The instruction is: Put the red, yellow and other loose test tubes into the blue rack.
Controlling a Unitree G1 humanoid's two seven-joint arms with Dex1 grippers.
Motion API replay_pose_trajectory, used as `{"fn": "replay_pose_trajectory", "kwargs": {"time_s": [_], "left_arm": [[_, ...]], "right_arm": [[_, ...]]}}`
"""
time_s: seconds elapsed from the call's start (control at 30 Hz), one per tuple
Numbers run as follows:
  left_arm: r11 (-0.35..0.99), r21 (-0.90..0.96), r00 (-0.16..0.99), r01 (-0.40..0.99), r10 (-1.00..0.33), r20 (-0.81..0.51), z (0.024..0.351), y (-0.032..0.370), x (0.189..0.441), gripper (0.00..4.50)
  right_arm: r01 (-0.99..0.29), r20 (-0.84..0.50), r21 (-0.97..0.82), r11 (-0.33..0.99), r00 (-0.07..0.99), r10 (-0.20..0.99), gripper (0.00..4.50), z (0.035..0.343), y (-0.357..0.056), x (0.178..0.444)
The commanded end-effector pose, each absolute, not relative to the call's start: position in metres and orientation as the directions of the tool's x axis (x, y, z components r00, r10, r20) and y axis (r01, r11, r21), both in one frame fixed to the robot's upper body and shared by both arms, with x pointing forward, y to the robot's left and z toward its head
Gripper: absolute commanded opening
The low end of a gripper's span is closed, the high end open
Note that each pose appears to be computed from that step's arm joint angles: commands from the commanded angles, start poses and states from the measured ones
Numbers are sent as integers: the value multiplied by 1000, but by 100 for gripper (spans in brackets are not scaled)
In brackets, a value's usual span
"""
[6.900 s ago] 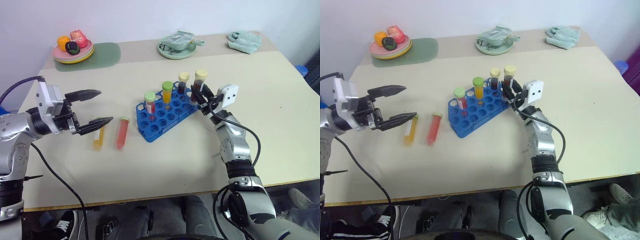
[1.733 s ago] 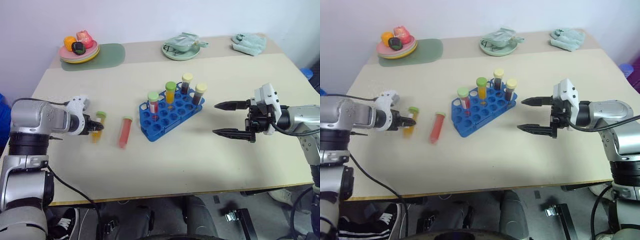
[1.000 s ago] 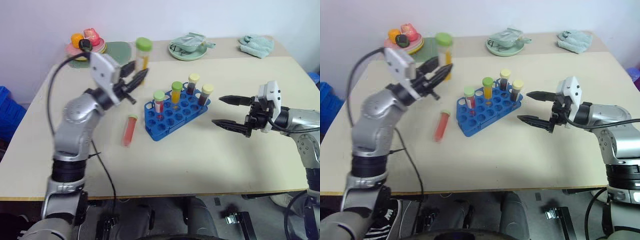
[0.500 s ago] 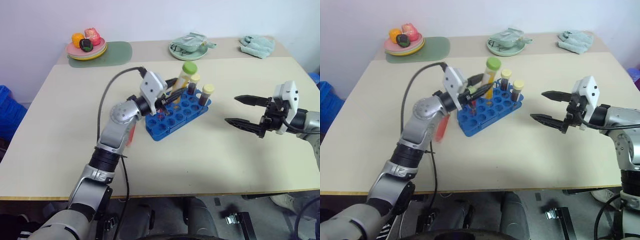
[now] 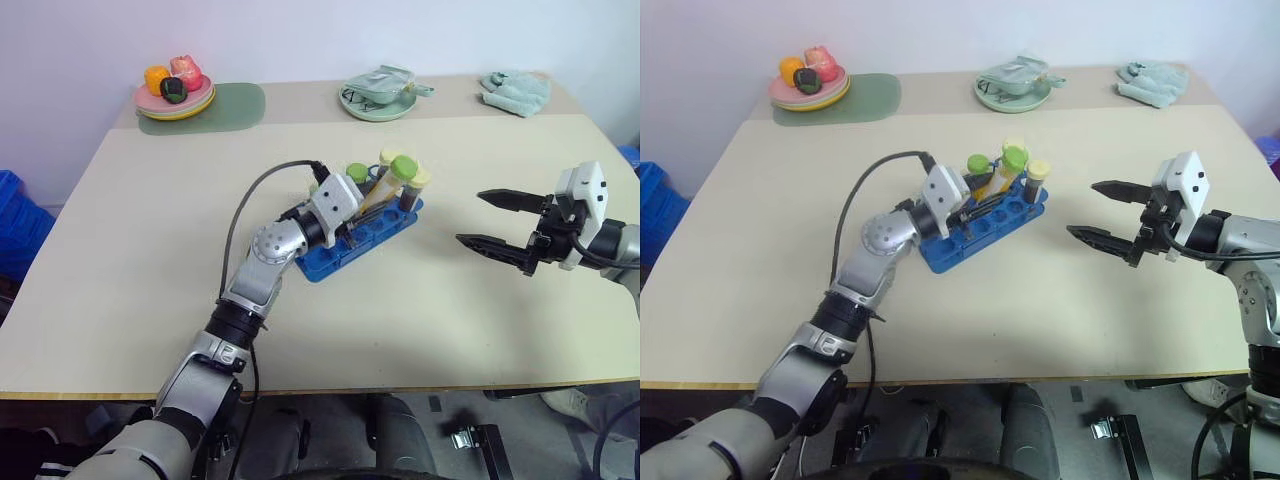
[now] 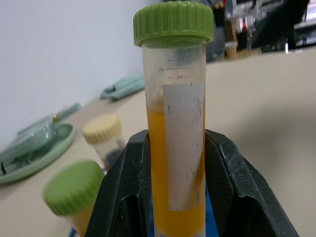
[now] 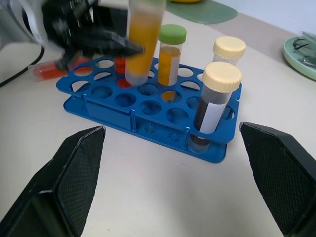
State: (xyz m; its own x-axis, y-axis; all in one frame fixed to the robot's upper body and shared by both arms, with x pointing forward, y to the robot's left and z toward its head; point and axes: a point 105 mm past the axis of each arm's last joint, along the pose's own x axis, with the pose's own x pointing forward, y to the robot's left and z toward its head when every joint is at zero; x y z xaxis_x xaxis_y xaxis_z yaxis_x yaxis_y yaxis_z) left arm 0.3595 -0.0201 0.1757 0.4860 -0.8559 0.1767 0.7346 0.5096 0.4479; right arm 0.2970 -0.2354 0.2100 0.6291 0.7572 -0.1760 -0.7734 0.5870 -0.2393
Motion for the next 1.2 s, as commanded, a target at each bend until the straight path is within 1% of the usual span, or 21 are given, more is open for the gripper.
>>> {"fn": "replay_pose_trajectory", "kwargs": {"time_s": [0.03, 0.27, 0.4, 0.57, 0.77, 0.87, 0.97, 1.2], "left_arm": [[506, 498, 465, 704, -859, 215, 185, -28, 358, 124], [474, 546, 447, 691, -874, 193, 175, -39, 359, 124], [477, 544, 455, 691, -871, 185, 171, -43, 364, 124], [469, 543, 445, 697, -876, 185, 167, -47, 363, 124], [493, 455, 461, 742, -867, 187, 162, -49, 367, 124], [526, 374, 483, 764, -850, 209, 163, -45, 370, 124], [534, 344, 494, 772, -845, 202, 160, -42, 372, 124], [494, 304, 451, 814, -869, 204, 155, -41, 364, 124]], "right_arm": [[-758, -152, -296, 581, 638, 755, 450, 228, -237, 292], [-756, -151, -294, 585, 641, 753, 450, 229, -236, 290], [-753, -153, -297, 588, 645, 749, 450, 228, -236, 289], [-748, -153, -298, 593, 650, 744, 450, 228, -237, 287], [-740, -151, -307, 598, 658, 738, 450, 230, -237, 287], [-738, -151, -311, 599, 661, 735, 450, 231, -238, 287], [-737, -150, -315, 599, 661, 735, 450, 232, -238, 287], [-737, -147, -320, 595, 659, 738, 450, 233, -236, 289]]}}
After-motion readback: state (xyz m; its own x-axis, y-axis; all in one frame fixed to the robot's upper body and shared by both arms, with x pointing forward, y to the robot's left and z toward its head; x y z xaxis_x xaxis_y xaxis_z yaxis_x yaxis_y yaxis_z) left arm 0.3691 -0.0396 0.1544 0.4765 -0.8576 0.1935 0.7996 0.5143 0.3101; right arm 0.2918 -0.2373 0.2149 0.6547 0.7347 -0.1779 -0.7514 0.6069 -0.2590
